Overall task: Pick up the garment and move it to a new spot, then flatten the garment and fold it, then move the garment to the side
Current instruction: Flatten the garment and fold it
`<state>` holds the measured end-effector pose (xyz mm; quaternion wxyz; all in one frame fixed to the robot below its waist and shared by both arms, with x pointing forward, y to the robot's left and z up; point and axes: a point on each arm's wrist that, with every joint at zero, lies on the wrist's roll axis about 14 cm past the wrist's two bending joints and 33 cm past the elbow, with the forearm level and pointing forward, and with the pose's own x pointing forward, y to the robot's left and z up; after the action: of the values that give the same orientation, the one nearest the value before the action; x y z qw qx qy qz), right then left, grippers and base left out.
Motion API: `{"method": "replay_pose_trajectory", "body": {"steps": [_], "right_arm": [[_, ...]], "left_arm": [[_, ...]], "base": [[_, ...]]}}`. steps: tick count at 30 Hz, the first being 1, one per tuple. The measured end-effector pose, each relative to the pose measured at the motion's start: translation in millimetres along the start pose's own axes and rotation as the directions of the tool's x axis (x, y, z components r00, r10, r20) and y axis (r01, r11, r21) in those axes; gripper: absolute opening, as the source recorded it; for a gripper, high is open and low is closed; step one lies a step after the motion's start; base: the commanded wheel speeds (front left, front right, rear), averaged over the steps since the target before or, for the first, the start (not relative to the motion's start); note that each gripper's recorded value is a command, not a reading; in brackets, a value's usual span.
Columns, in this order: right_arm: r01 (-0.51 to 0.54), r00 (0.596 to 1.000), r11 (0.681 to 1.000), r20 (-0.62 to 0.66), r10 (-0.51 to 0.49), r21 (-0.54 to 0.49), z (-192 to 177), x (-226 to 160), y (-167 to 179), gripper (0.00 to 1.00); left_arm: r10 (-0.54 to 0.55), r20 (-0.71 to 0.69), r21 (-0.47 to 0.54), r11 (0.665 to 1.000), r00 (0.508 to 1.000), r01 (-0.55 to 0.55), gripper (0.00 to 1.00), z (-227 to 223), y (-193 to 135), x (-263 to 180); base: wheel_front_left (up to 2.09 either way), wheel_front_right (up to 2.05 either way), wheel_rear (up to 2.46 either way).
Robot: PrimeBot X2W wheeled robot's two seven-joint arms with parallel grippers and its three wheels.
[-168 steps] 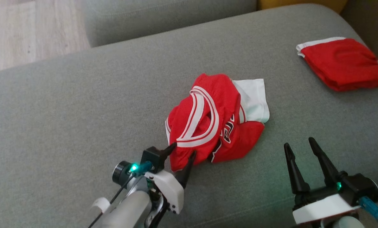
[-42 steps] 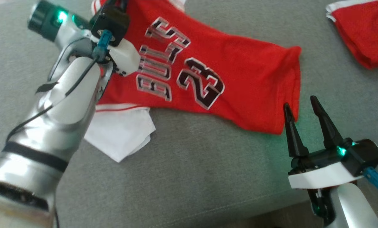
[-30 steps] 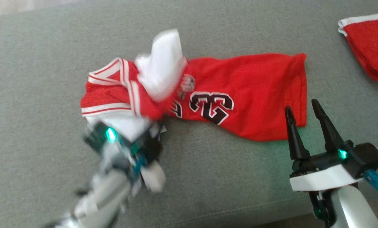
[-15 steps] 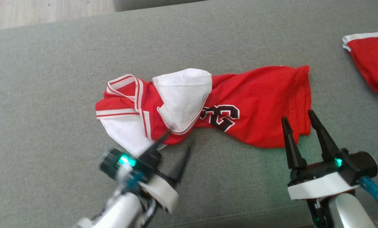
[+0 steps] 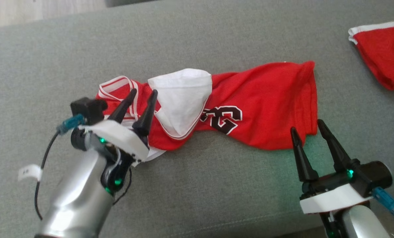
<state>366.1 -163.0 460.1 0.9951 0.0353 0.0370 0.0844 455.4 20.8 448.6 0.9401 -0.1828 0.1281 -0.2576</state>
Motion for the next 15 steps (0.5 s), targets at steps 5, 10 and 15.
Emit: {"method": "replay_pose_trajectory", "body": {"steps": [5, 10, 15], "right_arm": [[0.005, 0.999, 1.000, -0.033, -0.005, -0.016, -9, 2, -8, 1.00], [0.004, 0.999, 1.000, -0.043, -0.005, -0.019, -13, 6, -10, 1.00], [0.003, 0.999, 1.000, -0.035, -0.004, -0.025, -10, 13, -12, 1.00]], "left_arm": [[0.008, -0.045, 0.009, 1.000, 0.999, -0.007, 1.00, -13, 9, 22], [0.002, -0.088, 0.031, 1.000, 0.996, 0.001, 1.00, -22, 9, 36], [0.017, -0.172, 0.096, 0.995, 0.985, 0.000, 1.00, -40, 19, 43]], "base": [[0.00, 0.00, 0.00], [0.00, 0.00, 0.00], [0.00, 0.00, 0.00]]}}
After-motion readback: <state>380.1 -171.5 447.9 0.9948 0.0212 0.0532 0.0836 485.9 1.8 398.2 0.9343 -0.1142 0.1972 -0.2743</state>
